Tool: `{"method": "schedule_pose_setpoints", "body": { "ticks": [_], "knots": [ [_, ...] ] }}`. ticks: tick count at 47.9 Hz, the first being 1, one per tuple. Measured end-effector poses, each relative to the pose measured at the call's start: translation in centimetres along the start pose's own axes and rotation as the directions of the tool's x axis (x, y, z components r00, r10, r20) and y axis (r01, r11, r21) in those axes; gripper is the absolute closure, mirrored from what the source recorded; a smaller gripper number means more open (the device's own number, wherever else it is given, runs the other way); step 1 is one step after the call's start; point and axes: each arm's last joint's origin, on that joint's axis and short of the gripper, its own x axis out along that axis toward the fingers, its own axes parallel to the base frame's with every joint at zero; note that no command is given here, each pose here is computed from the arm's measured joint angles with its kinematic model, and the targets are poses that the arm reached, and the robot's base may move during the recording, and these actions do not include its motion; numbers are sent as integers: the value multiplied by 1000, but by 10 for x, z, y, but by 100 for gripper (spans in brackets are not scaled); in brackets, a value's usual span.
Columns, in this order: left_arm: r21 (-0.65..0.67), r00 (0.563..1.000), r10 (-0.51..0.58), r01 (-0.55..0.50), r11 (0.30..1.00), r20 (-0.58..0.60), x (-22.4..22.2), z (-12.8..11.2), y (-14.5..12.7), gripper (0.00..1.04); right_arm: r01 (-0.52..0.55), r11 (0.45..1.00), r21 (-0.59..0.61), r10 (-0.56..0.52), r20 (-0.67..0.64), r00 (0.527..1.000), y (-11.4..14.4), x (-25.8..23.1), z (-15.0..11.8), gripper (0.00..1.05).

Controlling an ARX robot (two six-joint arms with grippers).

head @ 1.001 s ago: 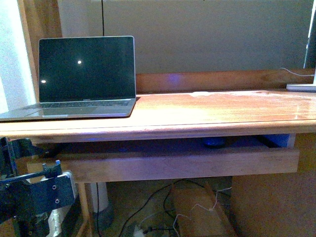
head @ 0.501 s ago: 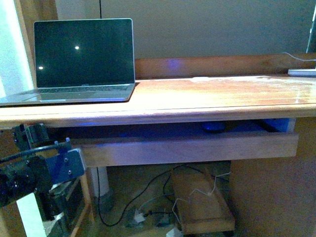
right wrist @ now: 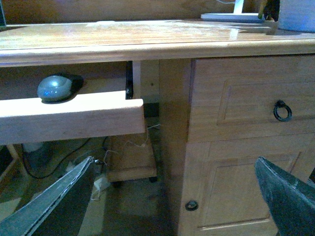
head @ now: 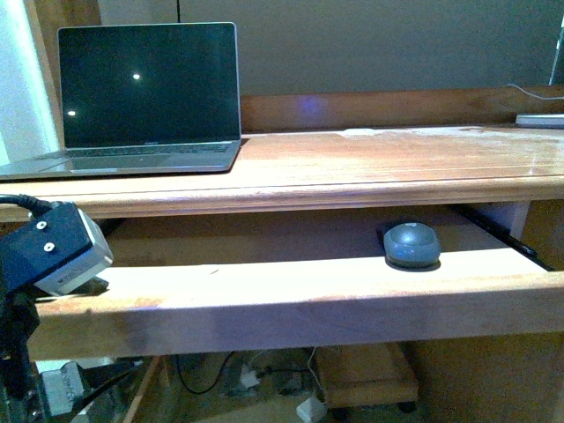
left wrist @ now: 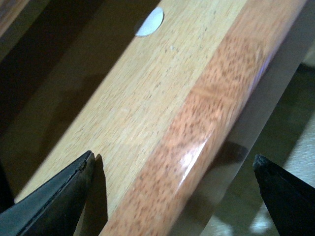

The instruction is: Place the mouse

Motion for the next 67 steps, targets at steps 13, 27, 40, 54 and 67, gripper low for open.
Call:
{"method": "schedule_pose_setpoints", "body": {
  "ticks": [13,27,40,54,67],
  "knots": [
    [-334,978,-105,162,928,182,-33,26,-28,8,0,1000,0,0,0,1000,0,0,0,7],
    [-663,926,179,94,743,332,-93,77,-34,8,0,1000,0,0,0,1000,0,0,0,7],
    [-853,900,431,-172,492,66,-136,57,-88,8,0,1000,0,0,0,1000,0,0,0,7],
    [-692,646,762,-530,491,45,-173,31,-134,46,-1,1000,0,1,0,1000,0,0,0,7],
    [-642,649,759,-564,519,44,-169,9,-137,94,-53,993,103,64,-109,992,12,3,0,7]
  ]
}}
